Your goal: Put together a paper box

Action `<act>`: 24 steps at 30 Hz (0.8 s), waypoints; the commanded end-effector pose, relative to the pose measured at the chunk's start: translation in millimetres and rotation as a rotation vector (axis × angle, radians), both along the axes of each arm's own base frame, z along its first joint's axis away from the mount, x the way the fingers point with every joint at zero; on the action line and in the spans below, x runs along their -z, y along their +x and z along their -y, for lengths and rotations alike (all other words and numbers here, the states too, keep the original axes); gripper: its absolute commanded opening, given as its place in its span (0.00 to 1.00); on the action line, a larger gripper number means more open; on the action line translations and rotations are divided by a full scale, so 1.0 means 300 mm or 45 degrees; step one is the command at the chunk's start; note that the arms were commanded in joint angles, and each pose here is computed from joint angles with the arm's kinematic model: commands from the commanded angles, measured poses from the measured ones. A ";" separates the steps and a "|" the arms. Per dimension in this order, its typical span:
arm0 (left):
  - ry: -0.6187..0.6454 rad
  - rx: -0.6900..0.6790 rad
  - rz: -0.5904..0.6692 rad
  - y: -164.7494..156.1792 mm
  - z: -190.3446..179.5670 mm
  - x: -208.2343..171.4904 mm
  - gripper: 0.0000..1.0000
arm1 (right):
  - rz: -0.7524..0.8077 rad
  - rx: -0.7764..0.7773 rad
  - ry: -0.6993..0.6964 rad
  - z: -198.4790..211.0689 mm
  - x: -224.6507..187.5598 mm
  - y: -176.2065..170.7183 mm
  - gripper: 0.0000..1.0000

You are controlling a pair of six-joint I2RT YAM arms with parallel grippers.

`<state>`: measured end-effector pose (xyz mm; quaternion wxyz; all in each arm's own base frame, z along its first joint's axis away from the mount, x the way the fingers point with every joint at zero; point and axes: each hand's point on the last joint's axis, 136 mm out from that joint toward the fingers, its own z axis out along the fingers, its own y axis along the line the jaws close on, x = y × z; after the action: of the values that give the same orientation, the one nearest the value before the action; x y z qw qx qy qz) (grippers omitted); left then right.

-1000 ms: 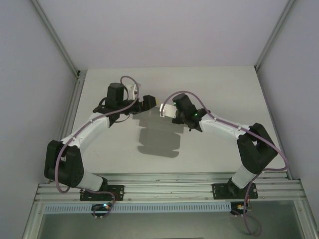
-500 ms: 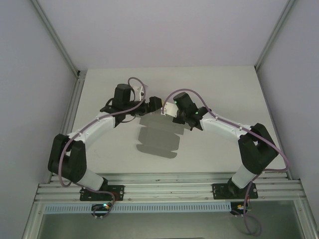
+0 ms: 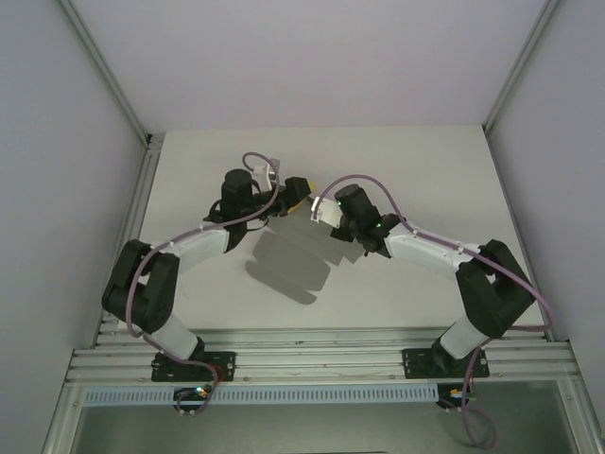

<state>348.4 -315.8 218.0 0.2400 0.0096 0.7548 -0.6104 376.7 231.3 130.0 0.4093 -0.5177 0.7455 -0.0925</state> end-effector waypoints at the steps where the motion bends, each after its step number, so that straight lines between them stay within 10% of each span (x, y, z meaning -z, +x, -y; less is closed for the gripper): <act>1: -0.176 -0.033 0.060 0.023 0.020 -0.071 0.89 | 0.112 -0.273 0.269 -0.185 -0.172 -0.063 0.00; 16: -0.187 0.088 0.102 -0.047 -0.101 -0.090 1.00 | 0.136 -0.158 0.249 -0.067 -0.192 -0.048 0.00; 24: 0.078 -0.007 0.090 -0.107 -0.341 -0.022 1.00 | 0.159 -0.149 0.258 0.000 -0.275 -0.041 0.00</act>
<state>329.8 -233.9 251.7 0.2755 0.0318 0.7201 -0.6360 364.9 232.3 180.4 0.4825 -0.5061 0.7140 -0.0348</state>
